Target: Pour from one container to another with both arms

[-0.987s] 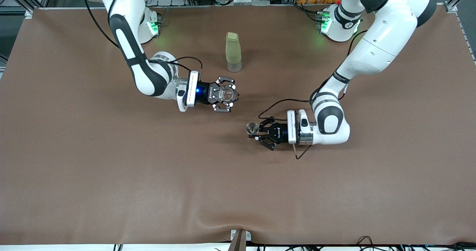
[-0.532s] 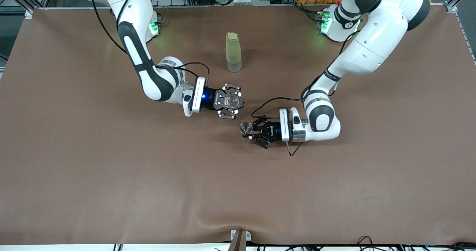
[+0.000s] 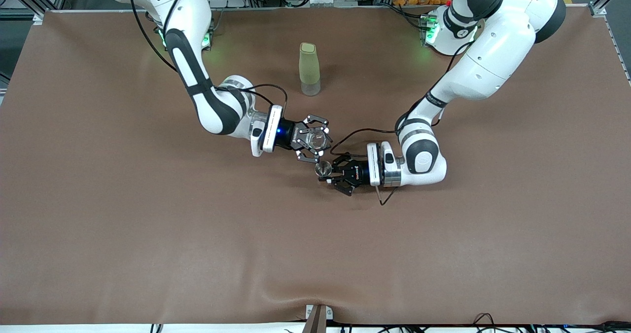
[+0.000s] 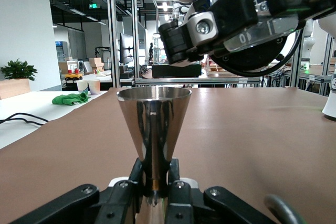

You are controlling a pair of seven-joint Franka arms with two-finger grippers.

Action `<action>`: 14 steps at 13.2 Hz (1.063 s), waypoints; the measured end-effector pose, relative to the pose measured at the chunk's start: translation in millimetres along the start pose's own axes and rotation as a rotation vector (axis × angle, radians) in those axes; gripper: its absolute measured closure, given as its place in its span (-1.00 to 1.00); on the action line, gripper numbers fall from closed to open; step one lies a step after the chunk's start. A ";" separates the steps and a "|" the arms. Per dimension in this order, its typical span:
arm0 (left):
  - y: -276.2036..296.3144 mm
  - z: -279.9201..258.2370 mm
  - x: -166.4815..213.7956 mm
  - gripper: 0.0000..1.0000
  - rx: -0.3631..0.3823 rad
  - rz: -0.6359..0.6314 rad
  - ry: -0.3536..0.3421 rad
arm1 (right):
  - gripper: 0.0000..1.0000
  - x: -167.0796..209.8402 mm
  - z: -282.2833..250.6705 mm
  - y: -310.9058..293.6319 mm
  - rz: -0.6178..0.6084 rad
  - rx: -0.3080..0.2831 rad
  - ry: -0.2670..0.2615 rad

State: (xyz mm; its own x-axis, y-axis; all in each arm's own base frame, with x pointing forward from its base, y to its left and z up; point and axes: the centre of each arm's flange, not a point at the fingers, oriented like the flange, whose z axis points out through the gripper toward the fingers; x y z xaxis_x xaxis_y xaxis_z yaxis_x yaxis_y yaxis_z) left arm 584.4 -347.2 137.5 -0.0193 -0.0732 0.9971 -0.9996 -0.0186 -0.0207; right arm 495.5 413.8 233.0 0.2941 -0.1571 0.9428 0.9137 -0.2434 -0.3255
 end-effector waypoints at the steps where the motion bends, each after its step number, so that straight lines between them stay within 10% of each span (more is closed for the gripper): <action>1: 0.7 0.0 -2.2 0.58 0.000 0.000 -0.001 | 0.72 -1.6 3.9 -0.4 0.003 0.001 0.004; 14: 1.3 -0.1 -5.8 0.58 0.011 -0.002 0.005 | 0.72 -16.8 37.3 -29.2 0.165 -0.022 0.003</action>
State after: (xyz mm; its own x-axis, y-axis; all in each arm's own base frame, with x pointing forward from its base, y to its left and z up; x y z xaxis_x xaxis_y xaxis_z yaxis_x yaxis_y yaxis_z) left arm 583.2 -346.7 131.7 -0.0178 -0.0686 0.9975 -0.9994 -0.0297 -0.0199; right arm 474.4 459.3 229.4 0.4389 -0.1992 0.8762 0.8466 -0.2350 -0.4775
